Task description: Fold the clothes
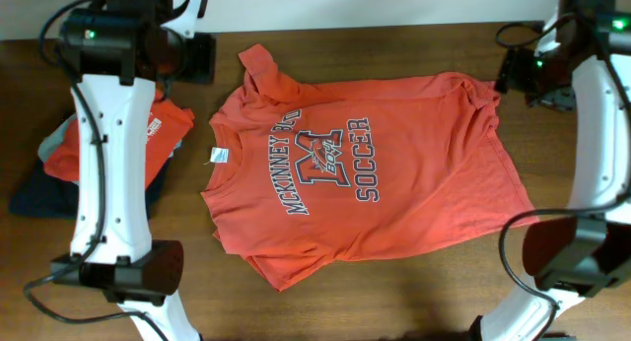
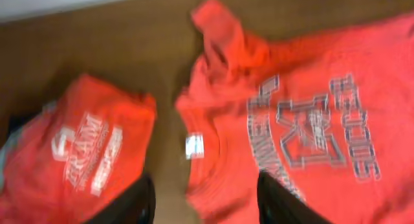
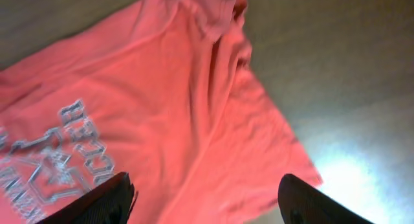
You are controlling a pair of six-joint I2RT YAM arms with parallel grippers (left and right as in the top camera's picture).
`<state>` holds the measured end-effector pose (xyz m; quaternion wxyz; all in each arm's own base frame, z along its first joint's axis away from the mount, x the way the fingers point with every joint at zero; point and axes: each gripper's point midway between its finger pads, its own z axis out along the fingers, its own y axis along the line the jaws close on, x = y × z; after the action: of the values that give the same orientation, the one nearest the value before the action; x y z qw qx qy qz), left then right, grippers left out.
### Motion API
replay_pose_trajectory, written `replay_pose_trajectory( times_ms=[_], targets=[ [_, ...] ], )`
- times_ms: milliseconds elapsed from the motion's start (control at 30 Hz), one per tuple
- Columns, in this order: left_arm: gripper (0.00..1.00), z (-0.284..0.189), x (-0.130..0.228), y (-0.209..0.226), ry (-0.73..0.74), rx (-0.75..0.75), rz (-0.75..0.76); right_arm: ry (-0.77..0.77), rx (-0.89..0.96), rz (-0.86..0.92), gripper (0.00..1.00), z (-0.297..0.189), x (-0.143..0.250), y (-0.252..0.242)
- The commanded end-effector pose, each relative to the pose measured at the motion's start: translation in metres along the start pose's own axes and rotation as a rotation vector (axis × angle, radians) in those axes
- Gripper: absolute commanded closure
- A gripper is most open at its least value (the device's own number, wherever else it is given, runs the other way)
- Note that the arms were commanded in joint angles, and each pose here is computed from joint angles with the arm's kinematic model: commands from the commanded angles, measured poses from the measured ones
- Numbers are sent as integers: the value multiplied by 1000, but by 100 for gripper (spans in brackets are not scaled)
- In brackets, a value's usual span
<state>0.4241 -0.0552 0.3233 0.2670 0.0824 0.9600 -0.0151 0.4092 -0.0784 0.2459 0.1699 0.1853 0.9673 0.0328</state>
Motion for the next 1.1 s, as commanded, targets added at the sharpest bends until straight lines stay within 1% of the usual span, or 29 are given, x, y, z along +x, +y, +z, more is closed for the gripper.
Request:
replay_pose_trajectory(
  times_ms=[0,67,233,300,400,500,600,700,867,967,1067],
  targets=[
    [50,-47,15,8,-38,-55,-75,-106,-76,-12,23,-62,11,7],
    [50,-61,29,15,-19,-104,-133,-136,-81,-14,23,-84,22,8],
    [51,-78,46,9,-25,-74,-168,-185,-90,-4,23,-123,47,7],
    [51,-78,61,3,10,-50,-181,-183,-91,18,23,-131,58,6],
    [51,-68,94,1,105,-67,-199,-140,-85,27,23,-129,75,3],
    [52,-50,129,2,209,-90,-214,-47,-69,56,20,-103,92,-2],
    [51,-27,156,-5,271,-61,-217,68,-43,74,20,-57,107,-9],
    [50,0,179,-16,313,-14,-215,145,-22,128,19,-6,121,-18],
    [50,48,216,-35,403,49,-200,236,41,306,18,62,150,-57],
    [50,68,233,-41,433,72,-201,283,73,436,18,89,172,-87],
    [50,77,238,-41,431,71,-201,299,86,557,18,106,188,-112]
  ],
)
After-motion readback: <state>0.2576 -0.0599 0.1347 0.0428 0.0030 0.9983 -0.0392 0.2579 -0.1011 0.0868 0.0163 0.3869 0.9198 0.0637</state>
